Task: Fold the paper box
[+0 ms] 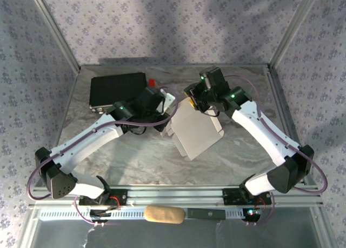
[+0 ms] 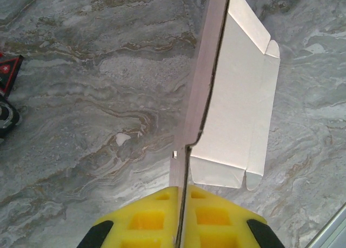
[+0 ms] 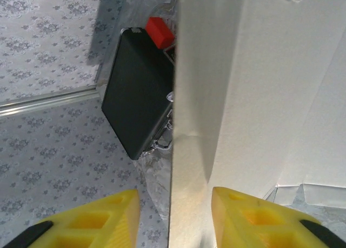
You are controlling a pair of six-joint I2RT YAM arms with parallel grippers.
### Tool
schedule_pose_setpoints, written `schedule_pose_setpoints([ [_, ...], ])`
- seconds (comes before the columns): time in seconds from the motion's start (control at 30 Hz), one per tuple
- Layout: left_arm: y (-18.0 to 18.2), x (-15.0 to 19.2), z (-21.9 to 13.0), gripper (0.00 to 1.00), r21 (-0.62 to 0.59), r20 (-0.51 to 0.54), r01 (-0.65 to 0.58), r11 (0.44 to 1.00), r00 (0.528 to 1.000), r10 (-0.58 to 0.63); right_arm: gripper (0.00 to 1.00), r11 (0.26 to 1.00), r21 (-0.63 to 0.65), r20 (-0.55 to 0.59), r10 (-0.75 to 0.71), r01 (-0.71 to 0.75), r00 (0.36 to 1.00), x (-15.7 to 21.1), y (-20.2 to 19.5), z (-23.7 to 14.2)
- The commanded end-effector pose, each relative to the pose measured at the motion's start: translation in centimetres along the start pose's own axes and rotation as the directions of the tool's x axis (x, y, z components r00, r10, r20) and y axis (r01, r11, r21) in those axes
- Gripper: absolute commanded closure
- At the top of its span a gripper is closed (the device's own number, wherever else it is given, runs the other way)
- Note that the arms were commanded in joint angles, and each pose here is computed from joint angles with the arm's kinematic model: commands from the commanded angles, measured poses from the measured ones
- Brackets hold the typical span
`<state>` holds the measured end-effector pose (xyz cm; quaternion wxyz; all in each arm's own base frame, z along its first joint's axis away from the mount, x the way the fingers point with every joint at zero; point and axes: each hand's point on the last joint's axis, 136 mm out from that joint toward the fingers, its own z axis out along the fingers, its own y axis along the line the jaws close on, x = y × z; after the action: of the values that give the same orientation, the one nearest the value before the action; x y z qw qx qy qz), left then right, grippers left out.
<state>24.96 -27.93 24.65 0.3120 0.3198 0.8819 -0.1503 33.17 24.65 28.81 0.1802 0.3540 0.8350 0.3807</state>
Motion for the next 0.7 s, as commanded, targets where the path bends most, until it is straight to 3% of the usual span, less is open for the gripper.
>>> schedule_pose_setpoints([
  [0.0, 0.2, -0.7, -0.8, 1.00, -0.024, 0.045, -0.040, 0.999, 0.998, 0.041, 0.64, 1.000, 0.004, -0.039, 0.018, -0.018, 0.999, 0.2, -0.7, 0.9],
  [0.2, 0.4, -0.8, -0.9, 1.00, -0.050, 0.053, -0.067, 0.996, 0.996, 0.070, 0.70, 0.999, 0.030, -0.040, 0.035, -0.034, 0.999, -0.1, -1.7, 1.2],
  [0.47, 0.4, -0.9, -0.8, 1.00, -0.061, 0.060, -0.084, 0.995, 0.994, 0.088, 0.85, 0.997, 0.035, -0.041, 0.068, -0.067, 0.997, -0.3, -2.4, 1.5],
  [0.6, 0.3, -0.9, -1.2, 1.00, -0.055, 0.081, -0.079, 0.995, 0.993, 0.083, 1.00, 0.995, 0.046, -0.040, 0.095, -0.093, 0.995, -0.4, -3.2, 1.8],
  [0.67, 0.0, -1.1, -2.0, 0.83, -0.037, 0.113, -0.056, 0.998, 0.992, 0.060, 1.00, 0.994, 0.048, -0.032, 0.103, -0.102, 0.994, -0.5, -3.4, 1.8],
])
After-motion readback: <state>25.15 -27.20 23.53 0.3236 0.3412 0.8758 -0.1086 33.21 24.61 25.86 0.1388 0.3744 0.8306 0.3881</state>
